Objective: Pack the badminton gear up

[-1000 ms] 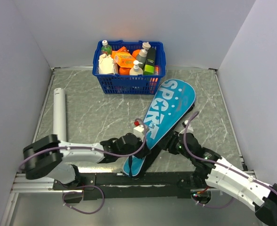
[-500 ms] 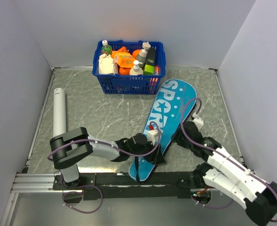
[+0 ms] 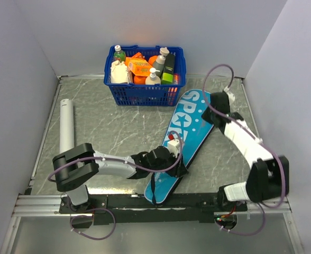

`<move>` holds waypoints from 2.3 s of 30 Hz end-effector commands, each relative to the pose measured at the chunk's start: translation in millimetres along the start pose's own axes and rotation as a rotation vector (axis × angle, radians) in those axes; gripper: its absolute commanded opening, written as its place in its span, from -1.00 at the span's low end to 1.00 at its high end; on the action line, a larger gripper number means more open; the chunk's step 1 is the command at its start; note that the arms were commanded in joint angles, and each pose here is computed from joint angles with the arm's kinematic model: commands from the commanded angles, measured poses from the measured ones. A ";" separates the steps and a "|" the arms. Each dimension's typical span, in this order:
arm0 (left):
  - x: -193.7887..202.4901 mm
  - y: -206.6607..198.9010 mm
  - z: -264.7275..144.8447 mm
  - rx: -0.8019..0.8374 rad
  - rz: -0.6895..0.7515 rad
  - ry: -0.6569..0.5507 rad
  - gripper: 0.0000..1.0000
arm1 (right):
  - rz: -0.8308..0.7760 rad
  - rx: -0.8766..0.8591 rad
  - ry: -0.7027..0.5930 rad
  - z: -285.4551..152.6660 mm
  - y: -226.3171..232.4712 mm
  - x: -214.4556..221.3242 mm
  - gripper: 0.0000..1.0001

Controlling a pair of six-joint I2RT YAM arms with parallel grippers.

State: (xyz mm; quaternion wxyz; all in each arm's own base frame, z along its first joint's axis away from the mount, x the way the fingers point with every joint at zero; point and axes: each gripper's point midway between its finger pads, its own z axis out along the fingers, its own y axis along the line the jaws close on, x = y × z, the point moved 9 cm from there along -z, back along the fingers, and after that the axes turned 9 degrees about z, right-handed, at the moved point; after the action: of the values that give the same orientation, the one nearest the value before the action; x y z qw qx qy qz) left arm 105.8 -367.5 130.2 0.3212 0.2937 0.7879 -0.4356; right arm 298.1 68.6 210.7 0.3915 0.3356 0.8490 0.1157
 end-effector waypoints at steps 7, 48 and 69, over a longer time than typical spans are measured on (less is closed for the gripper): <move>11.0 63.0 23.7 -0.170 -0.112 -0.010 -0.75 | -0.001 0.086 0.093 86.7 6.4 -44.1 -1.00; -11.0 196.2 -105.5 -0.656 -0.437 -0.278 -0.98 | -0.116 0.350 0.384 -17.7 -71.7 118.4 -0.98; -19.1 184.2 -142.7 -0.616 -0.395 -0.364 -0.86 | 0.047 0.323 0.151 1.5 -73.1 33.9 -0.27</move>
State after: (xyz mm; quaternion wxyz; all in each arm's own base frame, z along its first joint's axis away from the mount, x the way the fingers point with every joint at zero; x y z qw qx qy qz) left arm 219.4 -163.1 104.5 0.4262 -0.0688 0.8628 -0.2631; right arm 225.9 39.3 147.2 0.2257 0.3950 0.8903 -0.0200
